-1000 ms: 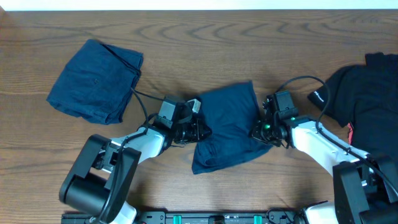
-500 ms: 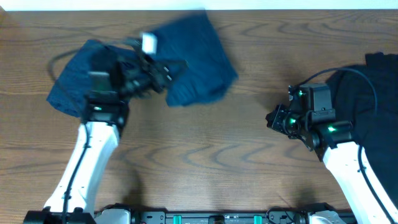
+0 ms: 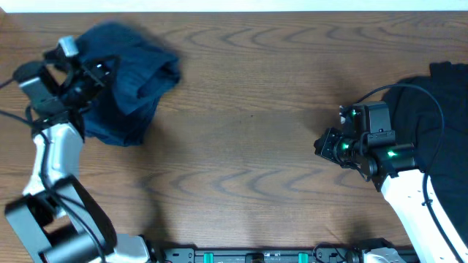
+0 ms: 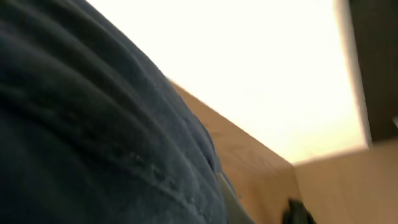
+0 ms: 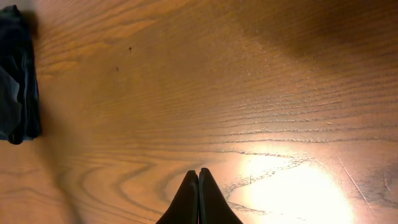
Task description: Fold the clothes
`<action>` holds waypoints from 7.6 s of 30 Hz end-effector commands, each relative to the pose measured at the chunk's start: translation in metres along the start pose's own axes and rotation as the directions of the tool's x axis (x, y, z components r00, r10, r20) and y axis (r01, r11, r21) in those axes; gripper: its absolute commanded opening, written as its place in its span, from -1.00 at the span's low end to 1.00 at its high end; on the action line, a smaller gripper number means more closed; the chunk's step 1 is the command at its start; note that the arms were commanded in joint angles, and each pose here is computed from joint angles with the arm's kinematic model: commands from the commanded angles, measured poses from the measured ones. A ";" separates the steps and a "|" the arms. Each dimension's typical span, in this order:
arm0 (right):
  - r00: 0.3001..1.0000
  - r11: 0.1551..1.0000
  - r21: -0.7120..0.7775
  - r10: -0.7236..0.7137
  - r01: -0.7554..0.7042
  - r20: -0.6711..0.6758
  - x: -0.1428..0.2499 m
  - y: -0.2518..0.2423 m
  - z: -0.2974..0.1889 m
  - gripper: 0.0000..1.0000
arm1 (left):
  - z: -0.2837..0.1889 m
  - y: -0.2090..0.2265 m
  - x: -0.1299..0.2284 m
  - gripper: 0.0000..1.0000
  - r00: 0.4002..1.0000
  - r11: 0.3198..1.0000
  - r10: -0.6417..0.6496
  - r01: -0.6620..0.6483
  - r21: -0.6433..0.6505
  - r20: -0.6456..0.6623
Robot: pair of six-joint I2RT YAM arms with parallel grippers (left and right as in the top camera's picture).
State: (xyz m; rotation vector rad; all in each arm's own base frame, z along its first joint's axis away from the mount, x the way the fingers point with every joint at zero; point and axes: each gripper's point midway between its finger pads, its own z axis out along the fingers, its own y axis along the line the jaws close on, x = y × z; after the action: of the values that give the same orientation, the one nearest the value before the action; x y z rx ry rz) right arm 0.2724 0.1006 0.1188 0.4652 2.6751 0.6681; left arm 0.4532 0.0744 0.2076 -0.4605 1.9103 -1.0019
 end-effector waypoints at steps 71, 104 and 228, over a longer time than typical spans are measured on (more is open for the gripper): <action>0.832 0.837 -0.192 -0.428 0.512 0.354 -0.022 0.112 -0.149 0.98 | -0.170 -0.142 0.169 0.96 0.604 0.625 0.413 -0.732 -0.271 -0.681; 0.301 0.794 0.311 -0.513 0.522 0.804 -0.011 -0.030 -0.110 0.99 | -0.170 -0.142 0.169 0.96 0.604 0.625 0.413 -0.732 -0.271 -0.682; 0.299 0.782 0.289 -0.509 0.552 0.807 -0.010 -0.039 -0.072 0.98 | -0.111 -0.029 0.219 0.96 0.594 0.603 0.793 -0.737 -0.305 0.133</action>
State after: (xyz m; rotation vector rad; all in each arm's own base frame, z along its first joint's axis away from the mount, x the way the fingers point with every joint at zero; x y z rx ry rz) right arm 0.2431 0.0378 0.1613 -0.1441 1.6262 0.1764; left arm 0.2429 -0.0338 0.1543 0.1438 1.6622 -0.1135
